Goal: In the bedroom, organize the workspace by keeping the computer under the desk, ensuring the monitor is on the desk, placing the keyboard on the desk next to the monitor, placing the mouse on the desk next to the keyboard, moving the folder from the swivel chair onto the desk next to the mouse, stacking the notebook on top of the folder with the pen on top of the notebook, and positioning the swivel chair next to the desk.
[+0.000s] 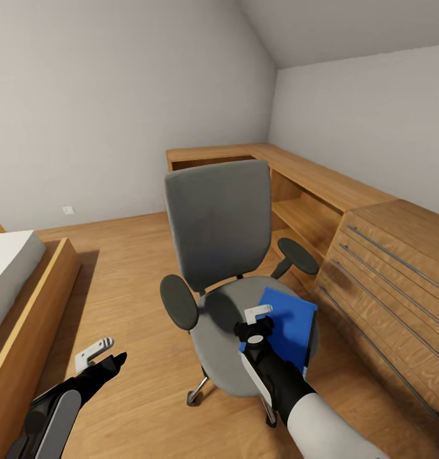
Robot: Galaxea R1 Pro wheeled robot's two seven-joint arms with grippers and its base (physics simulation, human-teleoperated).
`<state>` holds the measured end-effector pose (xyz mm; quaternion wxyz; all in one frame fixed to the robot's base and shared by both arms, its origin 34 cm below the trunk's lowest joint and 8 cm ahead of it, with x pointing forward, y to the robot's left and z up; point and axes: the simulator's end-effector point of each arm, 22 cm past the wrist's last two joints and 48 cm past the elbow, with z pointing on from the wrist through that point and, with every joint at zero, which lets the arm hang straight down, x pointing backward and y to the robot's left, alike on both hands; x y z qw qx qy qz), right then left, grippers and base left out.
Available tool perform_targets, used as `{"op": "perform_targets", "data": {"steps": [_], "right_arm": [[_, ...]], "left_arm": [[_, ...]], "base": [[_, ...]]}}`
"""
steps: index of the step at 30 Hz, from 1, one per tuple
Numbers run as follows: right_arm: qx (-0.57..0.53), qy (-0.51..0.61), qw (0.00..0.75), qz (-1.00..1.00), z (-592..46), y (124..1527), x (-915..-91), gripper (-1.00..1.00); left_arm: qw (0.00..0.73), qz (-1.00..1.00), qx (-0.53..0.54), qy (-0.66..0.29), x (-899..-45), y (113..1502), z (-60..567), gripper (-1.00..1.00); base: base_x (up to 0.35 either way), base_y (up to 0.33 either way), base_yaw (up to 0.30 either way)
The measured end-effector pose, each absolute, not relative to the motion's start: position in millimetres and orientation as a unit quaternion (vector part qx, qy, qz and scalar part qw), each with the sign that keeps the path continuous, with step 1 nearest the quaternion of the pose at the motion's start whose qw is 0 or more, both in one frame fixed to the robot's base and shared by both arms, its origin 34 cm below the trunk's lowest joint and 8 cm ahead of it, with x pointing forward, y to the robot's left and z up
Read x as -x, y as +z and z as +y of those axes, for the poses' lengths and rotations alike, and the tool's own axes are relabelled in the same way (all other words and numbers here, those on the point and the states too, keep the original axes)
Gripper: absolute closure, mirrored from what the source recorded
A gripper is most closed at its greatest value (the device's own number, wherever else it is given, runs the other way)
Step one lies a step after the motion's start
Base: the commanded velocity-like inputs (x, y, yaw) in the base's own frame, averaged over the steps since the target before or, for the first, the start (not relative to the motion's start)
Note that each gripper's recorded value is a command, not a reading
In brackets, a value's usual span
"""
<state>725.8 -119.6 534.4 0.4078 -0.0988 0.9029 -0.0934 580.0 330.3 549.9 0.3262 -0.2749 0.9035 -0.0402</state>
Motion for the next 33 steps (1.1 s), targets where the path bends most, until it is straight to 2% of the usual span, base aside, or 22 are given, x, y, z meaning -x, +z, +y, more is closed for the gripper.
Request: {"op": "perform_targets", "data": {"steps": [11, 33], "right_arm": [[0.099, -0.094, 0.408, 0.903, -120, 534, -726, -1.0], [0.095, -0.091, 0.404, 0.905, -120, 558, -728, -1.0]], "left_arm": [[0.326, 0.904, 0.275, -0.04, -580, 550, 330, -1.0], [0.326, 0.903, 0.276, -0.04, -584, 576, 330, -1.0]], "base": [[-0.125, -0.086, 0.0], [-0.006, -0.005, 0.0]]}}
